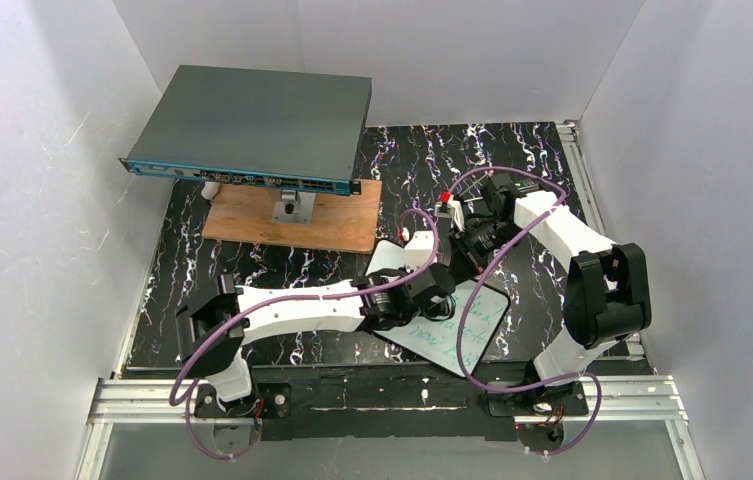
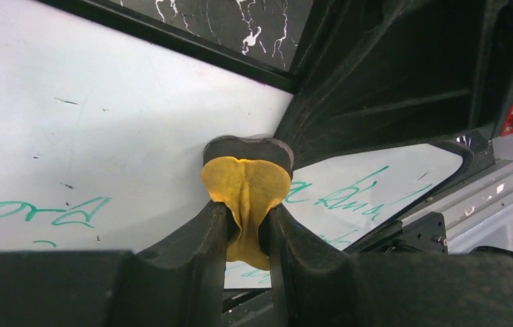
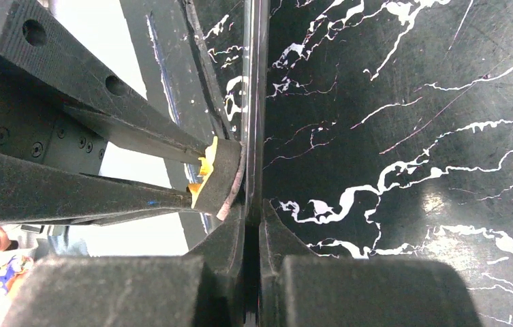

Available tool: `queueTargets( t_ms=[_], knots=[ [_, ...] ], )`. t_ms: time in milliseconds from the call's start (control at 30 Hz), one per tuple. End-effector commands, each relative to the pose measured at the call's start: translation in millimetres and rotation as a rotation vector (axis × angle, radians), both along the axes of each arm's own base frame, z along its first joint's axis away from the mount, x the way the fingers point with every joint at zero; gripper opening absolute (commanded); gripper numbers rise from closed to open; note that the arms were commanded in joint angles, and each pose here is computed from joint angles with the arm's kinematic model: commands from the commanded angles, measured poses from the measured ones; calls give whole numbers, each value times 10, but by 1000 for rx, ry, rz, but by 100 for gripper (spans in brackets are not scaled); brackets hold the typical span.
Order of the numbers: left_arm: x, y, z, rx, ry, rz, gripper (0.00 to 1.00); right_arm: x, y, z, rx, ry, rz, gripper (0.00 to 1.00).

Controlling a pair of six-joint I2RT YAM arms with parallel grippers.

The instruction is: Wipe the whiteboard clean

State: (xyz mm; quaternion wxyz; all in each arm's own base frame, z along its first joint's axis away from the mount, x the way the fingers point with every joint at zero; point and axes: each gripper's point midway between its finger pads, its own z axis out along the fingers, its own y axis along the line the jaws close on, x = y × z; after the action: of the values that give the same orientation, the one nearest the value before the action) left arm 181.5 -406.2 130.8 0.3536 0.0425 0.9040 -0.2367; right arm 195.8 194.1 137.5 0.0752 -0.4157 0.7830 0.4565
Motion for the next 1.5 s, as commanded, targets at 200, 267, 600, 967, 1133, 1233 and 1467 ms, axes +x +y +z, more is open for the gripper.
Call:
queueTargets(
  t_ms=[200, 267, 600, 967, 1133, 1233, 1467],
  knots=[
    [238, 240, 29, -14, -35, 117, 0, 92, 209, 189, 142, -69, -7, 1],
    [353, 388, -7, -6, -33, 161, 0, 100, 216, 196, 144, -69, -13, 1],
    [532, 716, -25, 18, -20, 266, 0, 146, 295, 207, 160, -44, -40, 1],
    [318, 322, -41, -52, 68, 173, 0, 178, 334, 188, 150, -49, -52, 1],
    [186, 157, -83, -61, 95, 133, 0, 181, 335, 184, 149, -47, -53, 1],
    [228, 189, -85, -40, 75, 141, 0, 181, 334, 186, 148, -50, -53, 1],
    [580, 488, 19, -26, 32, 216, 0, 181, 333, 187, 148, -50, -53, 1]
  ],
)
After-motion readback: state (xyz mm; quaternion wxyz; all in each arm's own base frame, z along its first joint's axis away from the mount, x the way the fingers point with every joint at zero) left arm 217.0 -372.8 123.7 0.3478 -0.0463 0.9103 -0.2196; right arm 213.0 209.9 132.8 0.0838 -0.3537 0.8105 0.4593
